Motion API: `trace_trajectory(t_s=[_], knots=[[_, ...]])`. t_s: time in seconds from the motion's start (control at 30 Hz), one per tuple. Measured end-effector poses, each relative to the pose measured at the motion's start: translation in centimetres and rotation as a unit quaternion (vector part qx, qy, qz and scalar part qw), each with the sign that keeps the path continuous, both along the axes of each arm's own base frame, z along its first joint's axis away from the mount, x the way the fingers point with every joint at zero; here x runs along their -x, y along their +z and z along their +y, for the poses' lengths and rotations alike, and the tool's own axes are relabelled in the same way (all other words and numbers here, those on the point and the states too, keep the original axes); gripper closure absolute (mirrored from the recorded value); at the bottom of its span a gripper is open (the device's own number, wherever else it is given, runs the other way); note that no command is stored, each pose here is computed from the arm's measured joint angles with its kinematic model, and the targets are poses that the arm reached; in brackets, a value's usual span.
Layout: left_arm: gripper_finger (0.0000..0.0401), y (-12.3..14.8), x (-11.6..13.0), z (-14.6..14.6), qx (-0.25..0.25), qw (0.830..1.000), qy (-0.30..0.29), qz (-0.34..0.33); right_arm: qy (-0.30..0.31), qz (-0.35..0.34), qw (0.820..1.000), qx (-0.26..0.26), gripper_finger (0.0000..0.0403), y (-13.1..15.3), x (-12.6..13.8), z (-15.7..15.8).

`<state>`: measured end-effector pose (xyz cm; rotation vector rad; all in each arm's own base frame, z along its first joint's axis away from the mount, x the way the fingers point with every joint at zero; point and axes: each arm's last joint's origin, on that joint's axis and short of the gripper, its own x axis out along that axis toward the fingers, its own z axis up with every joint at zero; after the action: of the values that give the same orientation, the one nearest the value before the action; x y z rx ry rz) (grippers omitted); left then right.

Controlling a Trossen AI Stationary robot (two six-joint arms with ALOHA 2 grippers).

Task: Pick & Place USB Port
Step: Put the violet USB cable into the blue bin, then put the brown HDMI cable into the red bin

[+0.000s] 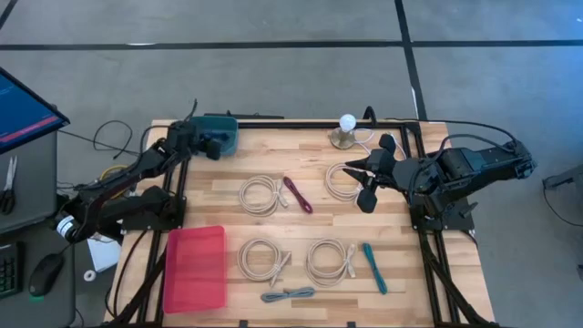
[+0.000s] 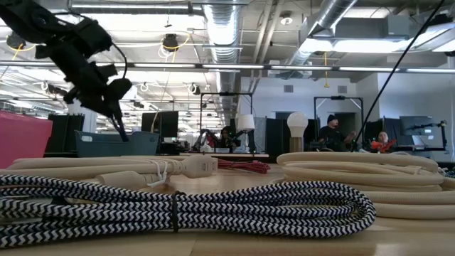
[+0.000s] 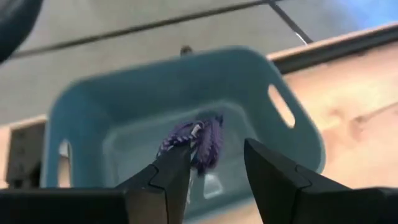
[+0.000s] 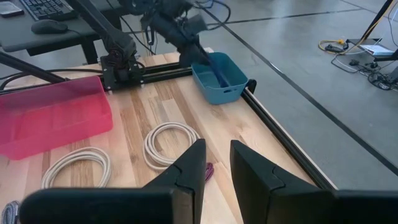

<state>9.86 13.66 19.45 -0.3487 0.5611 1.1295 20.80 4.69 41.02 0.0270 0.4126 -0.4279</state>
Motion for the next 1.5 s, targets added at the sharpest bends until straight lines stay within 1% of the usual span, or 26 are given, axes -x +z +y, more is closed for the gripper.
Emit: trace_trajectory(t_s=[0.1,0.23,0.33,0.53,0.6,0.67,0.77,0.93,1.03,1.13,1.2,1.3,1.4,1.5], knots=[[0.0251,-1.0,0.2,-0.3,0.019,1.0,0.006,-0.001,0.0,0.0,1.0,0.0,0.0337,0.0,0.0,0.0],[0.0251,-1.3,0.2,-0.4,0.035,0.999,0.006,-0.018,0.0,0.0,1.0,0.0,0.0337,0.0,0.0,0.0],[0.0251,-1.7,0.3,-0.8,0.067,0.998,-0.003,-0.018,0.0,0.0,1.0,0.0,0.0337,0.0,0.0,0.0],[0.0251,-3.0,1.1,-1.9,0.152,0.988,-0.008,0.03,0.0,0.001,1.0,0.0,0.0337,0.0,0.0,0.0],[0.0251,-3.2,1.2,-2.1,0.164,0.986,-0.009,0.037,0.0,0.001,1.0,0.0,0.0337,0.0,0.0,0.0],[0.0251,-3.2,1.2,-2.1,0.166,0.985,-0.01,0.036,0.0,0.001,1.0,0.0,0.0337,0.0,0.0,0.0],[0.0251,-3.2,1.1,-2.1,0.175,0.984,-0.011,0.022,0.0,0.001,1.0,0.0,0.0337,0.0,0.0,0.0],[0.0251,-3.1,0.9,-2.3,0.202,0.979,-0.038,-0.017,0.0,0.001,1.0,0.0,0.0337,0.0,0.0,0.0],[0.0251,-2.9,0.5,-2.3,0.212,0.974,-0.061,-0.056,0.0,0.001,1.0,0.0,0.0337,0.0,0.0,0.0],[0.0251,-2.5,0.0,-2.2,0.225,0.962,-0.107,-0.115,0.0,0.001,1.0,0.001,0.0337,0.0,0.0,0.0],[0.0251,-2.1,-0.5,-2.1,0.231,0.949,-0.144,-0.159,0.0,0.001,1.0,0.0,0.0337,0.0,0.0,0.0],[0.0251,-1.3,-1.1,-2.0,0.238,0.924,-0.198,-0.223,0.0,0.001,1.0,0.0,0.0337,0.0,0.0,0.0],[0.0251,-0.4,-1.6,-1.9,0.24,0.895,-0.251,-0.279,0.0,0.001,1.0,0.0,0.0337,0.0,0.0,0.0],[0.0251,0.7,-2.0,-1.7,0.229,0.867,-0.301,-0.325,0.0,0.001,1.0,0.001,0.0337,0.0,0.0,0.0]])
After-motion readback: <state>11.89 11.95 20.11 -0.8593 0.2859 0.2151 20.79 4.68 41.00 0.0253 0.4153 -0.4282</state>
